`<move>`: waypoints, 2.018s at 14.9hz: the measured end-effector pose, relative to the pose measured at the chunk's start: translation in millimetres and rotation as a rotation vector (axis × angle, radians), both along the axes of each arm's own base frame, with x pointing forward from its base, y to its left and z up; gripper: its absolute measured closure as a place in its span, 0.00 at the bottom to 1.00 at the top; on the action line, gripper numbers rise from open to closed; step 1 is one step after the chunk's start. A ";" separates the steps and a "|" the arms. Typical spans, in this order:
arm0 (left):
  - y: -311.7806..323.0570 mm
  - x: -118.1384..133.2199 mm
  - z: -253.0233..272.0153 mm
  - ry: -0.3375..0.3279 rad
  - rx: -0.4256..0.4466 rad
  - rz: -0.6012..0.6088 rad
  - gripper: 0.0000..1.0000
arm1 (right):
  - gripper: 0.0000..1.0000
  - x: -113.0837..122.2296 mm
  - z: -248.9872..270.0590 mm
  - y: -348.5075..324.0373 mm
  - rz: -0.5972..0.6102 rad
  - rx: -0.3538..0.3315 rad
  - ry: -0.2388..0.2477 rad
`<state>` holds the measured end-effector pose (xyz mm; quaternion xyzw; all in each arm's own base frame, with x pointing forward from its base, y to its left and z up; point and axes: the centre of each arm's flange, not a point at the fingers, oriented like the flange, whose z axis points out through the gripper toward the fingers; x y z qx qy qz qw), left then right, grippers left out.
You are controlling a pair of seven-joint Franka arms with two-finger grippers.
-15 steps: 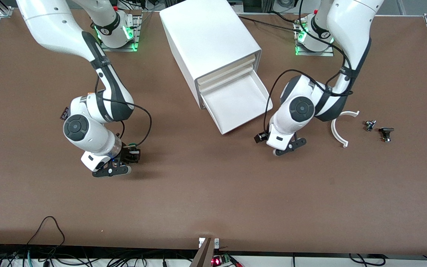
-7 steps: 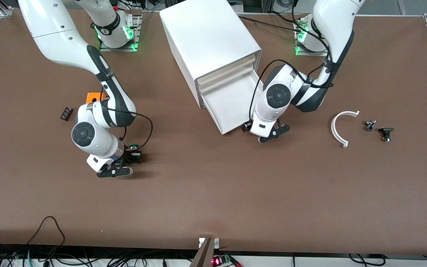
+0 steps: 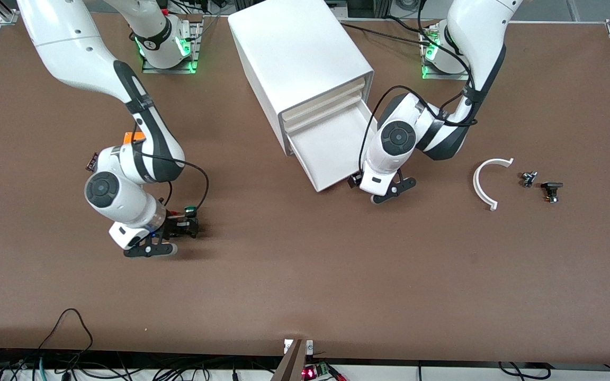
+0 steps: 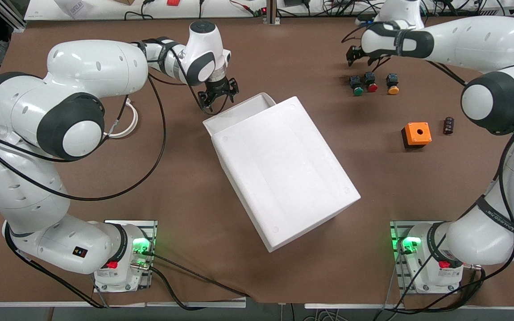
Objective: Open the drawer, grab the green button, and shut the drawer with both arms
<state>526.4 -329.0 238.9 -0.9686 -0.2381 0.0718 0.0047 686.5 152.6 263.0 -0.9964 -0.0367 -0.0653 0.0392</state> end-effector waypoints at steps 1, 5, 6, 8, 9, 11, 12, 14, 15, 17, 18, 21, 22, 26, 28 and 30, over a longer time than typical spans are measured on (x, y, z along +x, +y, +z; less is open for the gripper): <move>-2.0 -4.6 -2.6 0.008 0.002 -0.006 0.07 | 0.00 1.4 20.4 -2.2 0.000 0.002 -0.017; -22.2 -27.8 -7.9 0.034 -0.004 -0.025 0.05 | 0.00 1.8 96.4 -16.1 -0.016 0.004 -0.088; -31.9 -35.6 -5.5 0.037 -0.009 -0.025 0.04 | 0.00 2.0 112.6 -25.8 -0.029 -0.001 -0.104; -51.4 -53.8 0.0 0.045 -0.017 -0.026 0.04 | 0.00 -1.3 144.6 -45.0 -0.054 -0.010 -0.116; -60.4 -64.1 2.0 0.051 -0.019 -0.029 0.03 | 0.00 -6.2 161.3 -50.2 -0.067 -0.012 -0.108; -74.6 -84.7 0.6 0.069 -0.018 -0.034 0.02 | 0.00 -19.9 194.9 -53.6 -0.120 -0.007 -0.081; -78.9 -91.6 -0.8 0.077 -0.016 -0.032 0.01 | 0.00 -27.3 208.7 -54.0 -0.149 -0.006 -0.064; -82.8 -98.3 -2.1 0.084 -0.014 -0.034 0.01 | 0.00 -40.0 230.2 -53.9 -0.188 -0.005 -0.037; -85.9 -101.5 -1.6 0.086 -0.015 -0.033 0.01 | 0.00 -44.6 240.1 -52.9 -0.202 -0.002 -0.039; -94.4 -110.9 -0.1 0.094 -0.014 -0.021 0.01 | 0.00 -54.6 257.6 -51.8 -0.212 -0.002 -0.031; -97.4 -115.8 -0.3 0.101 -0.011 -0.021 0.01 | 0.00 -61.1 265.5 -52.7 -0.215 -0.007 -0.015; -105.0 -127.5 0.2 0.118 -0.004 -0.037 0.01 | 0.00 -84.8 293.5 -61.9 -0.223 -0.033 0.030; -107.8 -131.5 0.6 0.123 -0.002 -0.043 0.01 | 0.00 -91.8 302.8 -69.7 -0.231 -0.051 0.035; -110.5 -137.2 2.3 0.136 0.007 -0.055 0.01 | 0.00 -118.7 331.8 -107.0 -0.284 -0.080 0.042; -107.1 -133.1 11.5 0.151 0.028 -0.078 0.01 | 0.00 -139.2 337.5 -107.5 -0.285 -0.085 0.036; -93.1 -105.5 40.4 0.172 0.046 -0.105 0.01 | 0.00 -160.5 334.8 -101.3 -0.274 -0.092 0.030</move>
